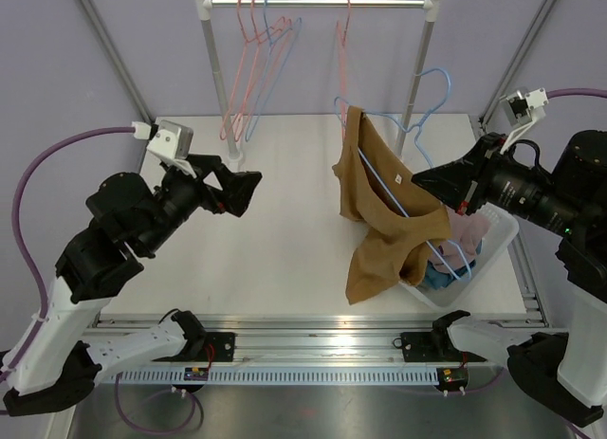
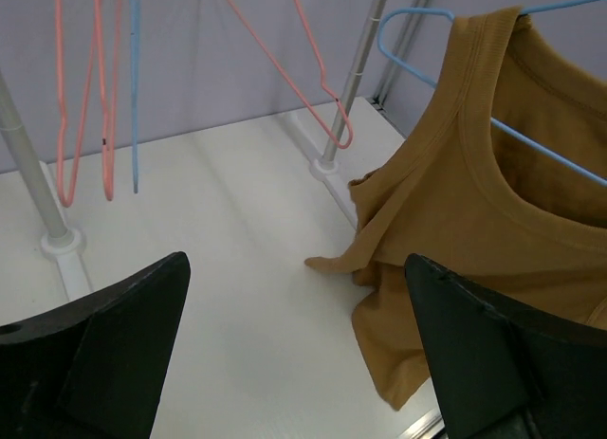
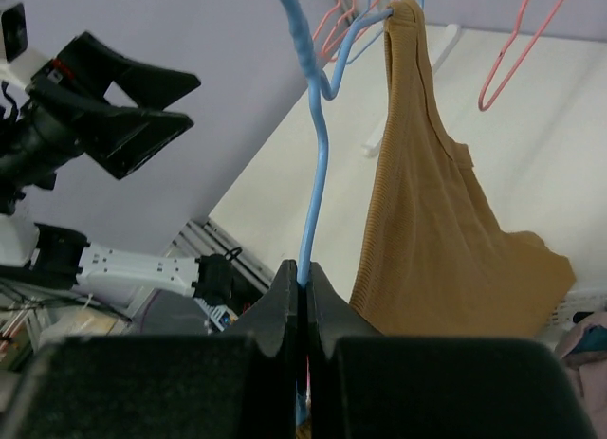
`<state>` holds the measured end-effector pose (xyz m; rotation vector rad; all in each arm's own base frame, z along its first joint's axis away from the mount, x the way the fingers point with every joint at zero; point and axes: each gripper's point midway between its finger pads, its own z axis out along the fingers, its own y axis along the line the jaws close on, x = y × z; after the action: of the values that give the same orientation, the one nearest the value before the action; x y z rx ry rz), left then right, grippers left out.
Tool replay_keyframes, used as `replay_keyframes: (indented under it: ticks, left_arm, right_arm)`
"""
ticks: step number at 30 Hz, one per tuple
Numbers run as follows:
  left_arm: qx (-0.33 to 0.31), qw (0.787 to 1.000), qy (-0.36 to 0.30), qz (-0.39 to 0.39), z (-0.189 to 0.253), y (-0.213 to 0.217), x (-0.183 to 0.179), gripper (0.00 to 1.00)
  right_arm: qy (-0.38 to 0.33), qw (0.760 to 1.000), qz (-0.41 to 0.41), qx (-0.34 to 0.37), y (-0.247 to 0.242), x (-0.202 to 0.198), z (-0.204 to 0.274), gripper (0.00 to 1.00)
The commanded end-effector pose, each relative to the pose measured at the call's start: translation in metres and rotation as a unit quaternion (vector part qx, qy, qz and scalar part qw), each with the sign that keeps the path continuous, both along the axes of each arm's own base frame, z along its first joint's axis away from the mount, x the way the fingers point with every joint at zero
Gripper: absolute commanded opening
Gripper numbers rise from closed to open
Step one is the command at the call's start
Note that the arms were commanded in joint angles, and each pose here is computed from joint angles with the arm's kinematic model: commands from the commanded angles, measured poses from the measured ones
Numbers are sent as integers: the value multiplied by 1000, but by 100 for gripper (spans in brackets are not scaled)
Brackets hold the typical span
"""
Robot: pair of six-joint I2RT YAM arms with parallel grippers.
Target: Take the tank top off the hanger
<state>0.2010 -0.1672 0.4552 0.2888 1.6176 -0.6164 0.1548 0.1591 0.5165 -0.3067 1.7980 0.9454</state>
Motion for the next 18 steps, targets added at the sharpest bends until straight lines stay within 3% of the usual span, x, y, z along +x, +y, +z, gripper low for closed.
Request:
replay_keyframes:
  ticks: [1,6,10,16,18]
  left_arm:
    - [-33,997,-52,-55,35,-22,-8,99]
    - [-22,993,-76,-83,30,-57,-5,99]
    - [-13,992,-88,-88,27,-86,-4,99]
    - [29,997,-71,-29,3,-97,20,98]
    - [45,997,-68,-11,-4,-98,28,93]
  right_arm:
    - [4,999,44,-5,9,-10,-7,0]
    - [18,992,121,25,30,-21,-12,0]
    - [-14,981,181,68,45,-29,3,0]
    - [-8,973,215,81,53,-30,-2,0]
    - [-5,971,224,81,55,-32,-4,0]
